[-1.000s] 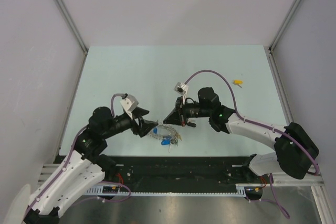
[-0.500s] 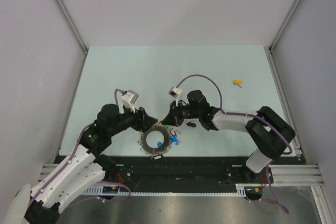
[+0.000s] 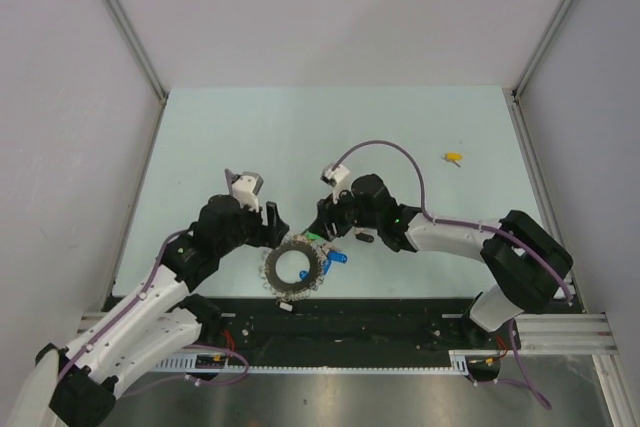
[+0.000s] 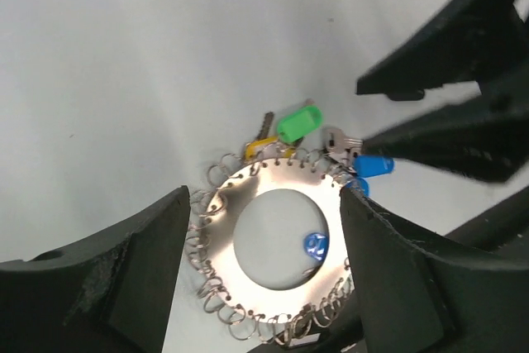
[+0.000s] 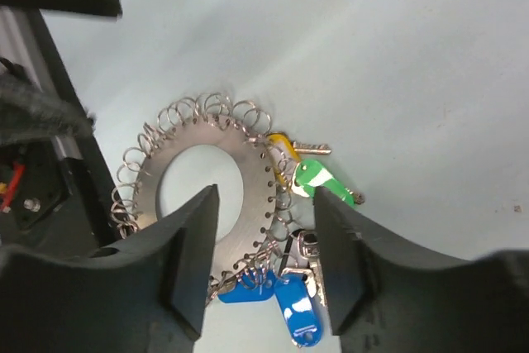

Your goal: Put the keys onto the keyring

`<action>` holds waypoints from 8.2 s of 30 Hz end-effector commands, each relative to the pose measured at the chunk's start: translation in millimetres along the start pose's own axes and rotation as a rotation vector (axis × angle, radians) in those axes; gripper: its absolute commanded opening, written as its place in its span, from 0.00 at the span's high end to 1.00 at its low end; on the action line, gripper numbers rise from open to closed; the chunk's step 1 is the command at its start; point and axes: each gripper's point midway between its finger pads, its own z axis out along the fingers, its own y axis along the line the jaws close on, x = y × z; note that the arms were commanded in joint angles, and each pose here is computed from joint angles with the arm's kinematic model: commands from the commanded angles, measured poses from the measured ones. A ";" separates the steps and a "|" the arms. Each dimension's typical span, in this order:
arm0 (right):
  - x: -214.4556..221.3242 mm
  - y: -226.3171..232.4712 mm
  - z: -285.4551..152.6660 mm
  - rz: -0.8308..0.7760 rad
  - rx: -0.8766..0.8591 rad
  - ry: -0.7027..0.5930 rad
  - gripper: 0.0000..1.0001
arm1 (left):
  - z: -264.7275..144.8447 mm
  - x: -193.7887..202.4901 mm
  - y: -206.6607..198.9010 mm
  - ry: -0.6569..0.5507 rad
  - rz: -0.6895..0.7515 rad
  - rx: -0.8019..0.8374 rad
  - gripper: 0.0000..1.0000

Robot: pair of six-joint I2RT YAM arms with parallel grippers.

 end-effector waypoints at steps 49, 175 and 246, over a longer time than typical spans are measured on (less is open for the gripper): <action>-48.7 -45.0 -7.3 -0.111 0.329 0.010 0.29 | -12.8 -35.1 46.6 -0.151 0.010 -0.107 0.08; -137.7 69.2 -74.7 -0.474 -0.355 -0.441 0.55 | -23.2 -109.7 -99.1 -0.499 0.676 0.696 1.00; -153.6 88.0 -89.9 -0.495 -0.422 -0.415 1.00 | -51.7 -99.1 -113.8 -0.413 0.707 0.859 0.37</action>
